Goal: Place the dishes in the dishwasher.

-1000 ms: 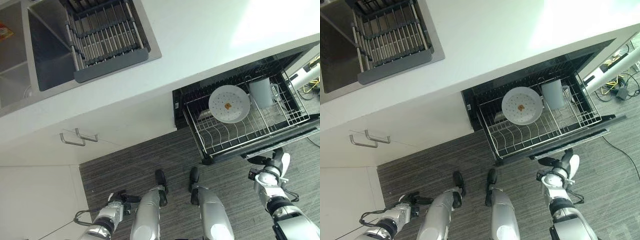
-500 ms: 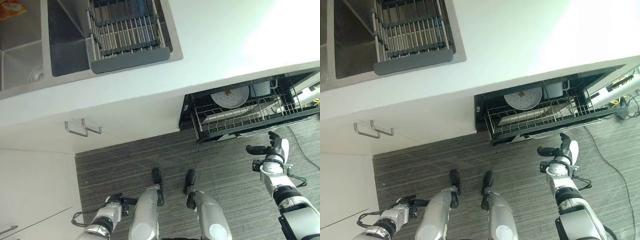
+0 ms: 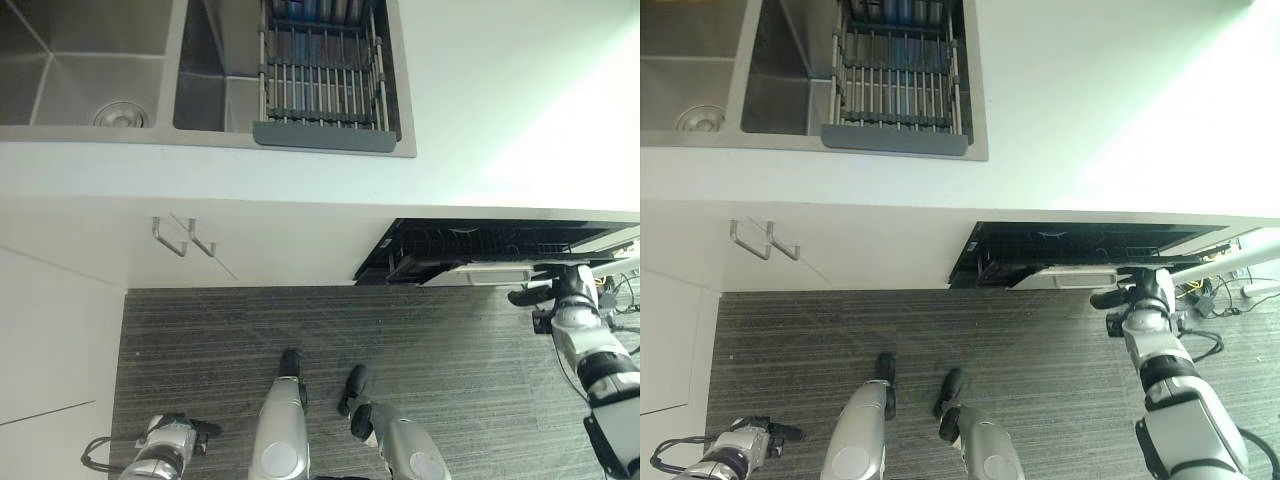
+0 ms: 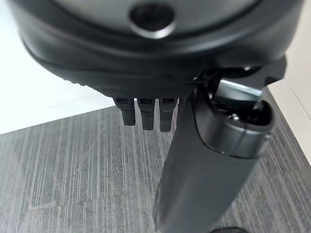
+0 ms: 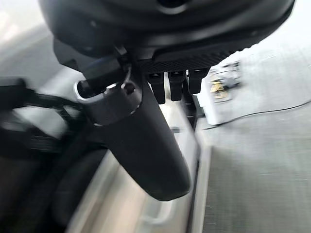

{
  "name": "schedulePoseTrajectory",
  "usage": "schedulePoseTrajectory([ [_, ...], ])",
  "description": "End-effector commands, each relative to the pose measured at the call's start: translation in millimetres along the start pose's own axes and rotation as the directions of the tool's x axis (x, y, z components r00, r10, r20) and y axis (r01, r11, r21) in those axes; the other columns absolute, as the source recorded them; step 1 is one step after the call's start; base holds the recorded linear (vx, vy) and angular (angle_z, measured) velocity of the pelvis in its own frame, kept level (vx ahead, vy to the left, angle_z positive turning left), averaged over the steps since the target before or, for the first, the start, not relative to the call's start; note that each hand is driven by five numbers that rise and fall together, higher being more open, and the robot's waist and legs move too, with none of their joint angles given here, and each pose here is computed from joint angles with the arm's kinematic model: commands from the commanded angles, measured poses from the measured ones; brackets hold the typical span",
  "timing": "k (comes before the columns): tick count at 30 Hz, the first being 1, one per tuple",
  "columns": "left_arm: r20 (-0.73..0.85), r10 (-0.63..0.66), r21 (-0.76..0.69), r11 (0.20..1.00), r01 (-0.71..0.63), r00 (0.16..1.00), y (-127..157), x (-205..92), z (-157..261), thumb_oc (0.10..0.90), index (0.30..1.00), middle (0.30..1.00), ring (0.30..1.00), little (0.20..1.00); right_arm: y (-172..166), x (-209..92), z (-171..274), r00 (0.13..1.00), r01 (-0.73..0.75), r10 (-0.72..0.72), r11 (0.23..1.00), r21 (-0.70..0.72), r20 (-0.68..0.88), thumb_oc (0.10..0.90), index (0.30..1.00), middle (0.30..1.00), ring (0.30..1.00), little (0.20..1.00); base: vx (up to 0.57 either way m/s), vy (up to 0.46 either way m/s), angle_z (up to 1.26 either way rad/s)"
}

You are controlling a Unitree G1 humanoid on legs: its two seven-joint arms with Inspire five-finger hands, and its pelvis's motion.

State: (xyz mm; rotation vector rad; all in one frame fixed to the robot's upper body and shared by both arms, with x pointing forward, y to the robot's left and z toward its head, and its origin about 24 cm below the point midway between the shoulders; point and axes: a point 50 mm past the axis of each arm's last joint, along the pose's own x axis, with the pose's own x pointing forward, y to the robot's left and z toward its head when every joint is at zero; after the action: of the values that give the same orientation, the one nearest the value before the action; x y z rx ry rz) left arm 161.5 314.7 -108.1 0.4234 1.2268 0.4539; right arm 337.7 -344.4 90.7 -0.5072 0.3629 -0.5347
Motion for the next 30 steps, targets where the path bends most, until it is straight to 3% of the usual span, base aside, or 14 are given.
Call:
schedulePoseTrajectory([
  [1,-0.016,0.009,0.249,0.969,-0.005,1.000,-0.3,1.5,-24.1,0.800,0.900,0.900,0.900,0.900,-58.7,-16.9,162.7,0.809,0.112,-0.186,0.980,0.163,0.558,0.800,0.900,0.900,0.900,0.900,0.13,0.033,0.17],
  [6,-0.098,0.034,0.282,0.959,-0.005,0.995,8.6,2.9,-40.2,0.800,0.900,0.900,0.900,0.900,-50.7,-16.5,171.8,0.824,0.074,-0.176,0.976,0.206,0.539,0.800,0.900,0.900,0.900,0.900,0.13,-0.002,0.10],
  [18,-0.132,0.029,0.265,0.964,0.007,0.991,13.9,3.8,-52.6,0.800,0.900,0.900,0.900,0.900,-23.1,-18.5,172.5,0.828,0.005,-0.140,0.970,0.243,0.543,0.800,0.900,0.900,0.900,0.900,-0.01,0.015,0.03],
  [25,-0.189,-0.064,0.160,0.983,0.094,0.980,-14.6,-0.9,-69.6,0.800,0.900,0.900,0.900,0.900,10.9,-32.6,136.8,0.781,-0.016,-0.236,0.918,0.396,0.578,0.800,0.900,0.900,0.900,0.900,-0.12,0.117,-0.03],
  [29,-0.232,-0.128,0.031,0.990,0.139,0.964,-40.1,-7.7,-84.3,0.800,0.900,0.900,0.900,0.900,18.9,-52.7,100.4,0.773,0.013,-0.353,0.840,0.543,0.528,0.800,0.900,0.900,0.900,0.900,-0.15,0.149,-0.03],
  [30,-0.255,-0.174,-0.056,0.985,0.165,0.951,-51.5,-11.3,-89.1,0.800,0.900,0.900,0.900,0.900,20.8,-63.7,78.1,0.771,0.027,-0.386,0.814,0.580,0.507,0.800,0.900,0.900,0.900,0.900,-0.18,0.200,0.01],
])
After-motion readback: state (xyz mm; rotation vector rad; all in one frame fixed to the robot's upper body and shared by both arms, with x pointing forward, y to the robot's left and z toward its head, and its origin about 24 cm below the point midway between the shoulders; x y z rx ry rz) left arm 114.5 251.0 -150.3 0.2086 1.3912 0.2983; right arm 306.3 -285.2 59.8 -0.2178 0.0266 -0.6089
